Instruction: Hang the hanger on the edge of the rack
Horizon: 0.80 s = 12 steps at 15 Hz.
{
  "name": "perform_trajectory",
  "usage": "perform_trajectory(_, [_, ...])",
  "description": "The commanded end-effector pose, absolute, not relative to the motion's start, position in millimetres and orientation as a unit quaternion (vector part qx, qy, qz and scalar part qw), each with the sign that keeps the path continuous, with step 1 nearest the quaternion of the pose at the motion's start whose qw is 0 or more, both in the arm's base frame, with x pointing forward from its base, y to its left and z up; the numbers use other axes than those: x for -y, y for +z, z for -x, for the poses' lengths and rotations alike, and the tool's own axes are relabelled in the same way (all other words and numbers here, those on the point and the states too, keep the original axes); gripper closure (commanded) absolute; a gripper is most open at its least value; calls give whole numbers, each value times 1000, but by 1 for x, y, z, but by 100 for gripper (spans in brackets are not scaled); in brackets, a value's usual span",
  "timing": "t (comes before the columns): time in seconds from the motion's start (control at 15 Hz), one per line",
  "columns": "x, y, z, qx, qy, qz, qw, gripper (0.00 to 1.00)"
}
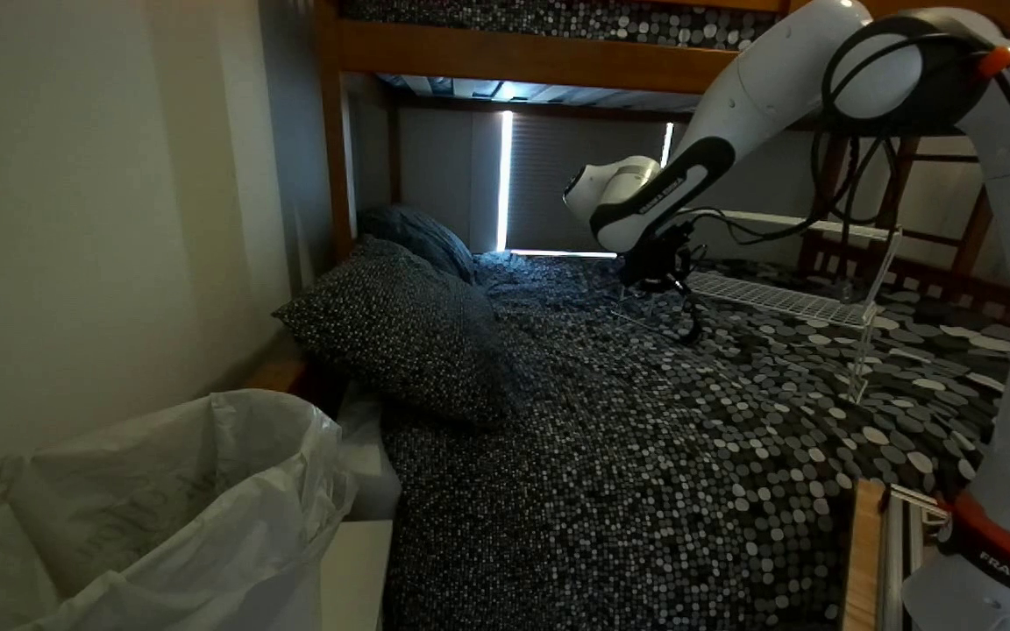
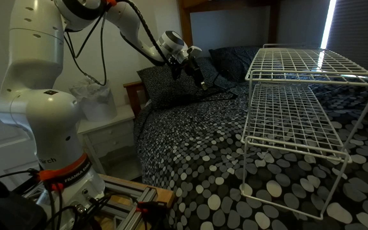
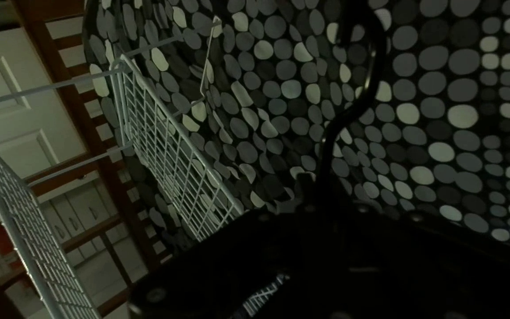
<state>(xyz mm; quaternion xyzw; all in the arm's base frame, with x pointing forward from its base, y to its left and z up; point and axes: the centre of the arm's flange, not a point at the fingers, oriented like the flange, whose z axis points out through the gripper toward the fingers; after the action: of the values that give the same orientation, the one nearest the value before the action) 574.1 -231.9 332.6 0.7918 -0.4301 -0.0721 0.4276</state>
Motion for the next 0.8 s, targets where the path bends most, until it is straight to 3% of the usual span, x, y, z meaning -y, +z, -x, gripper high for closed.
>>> perform_trajectory(0.0, [243,325,-527,410,-42,-809,420,98])
perform_trajectory(0.33, [269,311,-493,379,-1,-817,433,98])
perform_trajectory(0.4, [267,312,-520,384,-18,-814,436,91])
perform_trajectory(0.73, [274,312,-508,381,-14,-817,434,91])
